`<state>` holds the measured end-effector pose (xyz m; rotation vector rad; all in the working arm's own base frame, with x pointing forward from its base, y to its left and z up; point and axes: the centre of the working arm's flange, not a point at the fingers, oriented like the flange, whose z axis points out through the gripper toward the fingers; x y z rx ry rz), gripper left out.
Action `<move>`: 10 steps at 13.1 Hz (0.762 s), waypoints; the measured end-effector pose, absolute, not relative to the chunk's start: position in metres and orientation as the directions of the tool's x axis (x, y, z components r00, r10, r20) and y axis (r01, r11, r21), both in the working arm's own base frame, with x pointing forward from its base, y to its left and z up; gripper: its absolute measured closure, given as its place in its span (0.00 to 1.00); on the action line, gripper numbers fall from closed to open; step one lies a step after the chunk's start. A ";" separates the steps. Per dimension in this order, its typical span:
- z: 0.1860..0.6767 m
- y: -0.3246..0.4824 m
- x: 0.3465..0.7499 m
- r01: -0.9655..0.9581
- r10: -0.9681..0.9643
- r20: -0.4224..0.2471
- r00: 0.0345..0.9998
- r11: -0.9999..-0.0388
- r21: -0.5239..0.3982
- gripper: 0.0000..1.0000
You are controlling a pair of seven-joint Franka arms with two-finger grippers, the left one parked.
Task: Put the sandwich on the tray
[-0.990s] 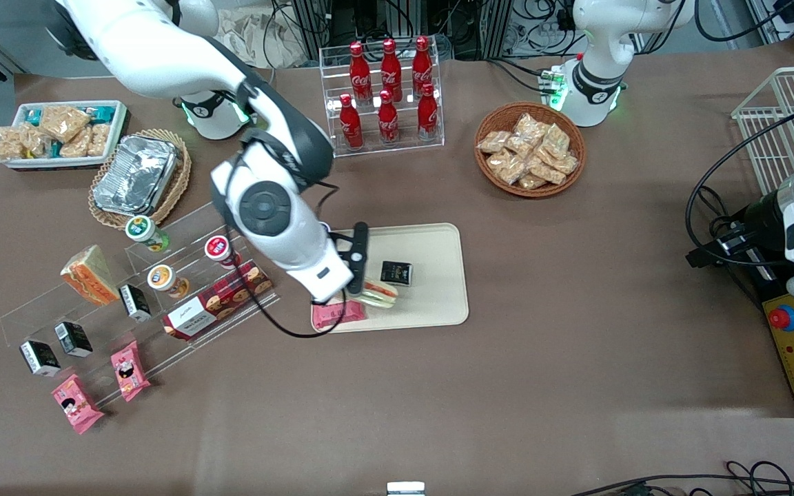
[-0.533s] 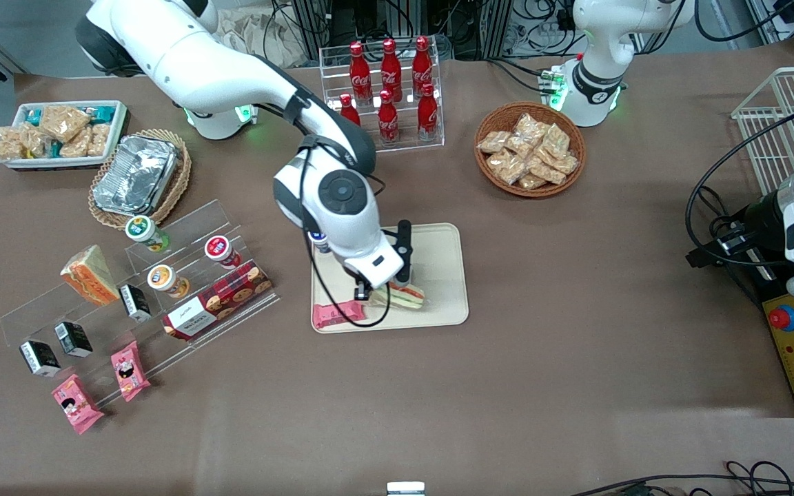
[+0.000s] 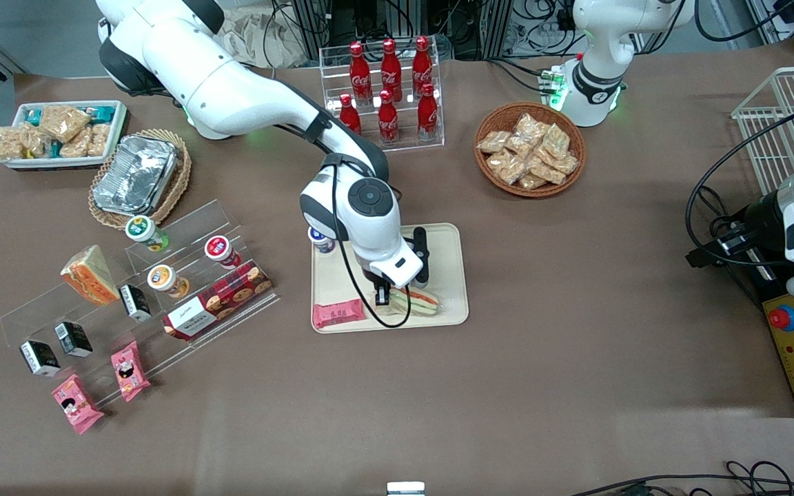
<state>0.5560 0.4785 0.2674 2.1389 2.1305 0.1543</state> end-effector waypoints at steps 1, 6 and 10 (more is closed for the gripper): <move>0.265 0.479 0.556 0.988 1.000 -0.012 0.004 -0.002 0.155 0.74; 0.269 0.476 0.561 0.983 0.996 0.006 0.088 -0.087 0.161 0.36; 0.322 0.438 0.591 0.960 0.964 0.064 0.259 -0.264 0.095 0.04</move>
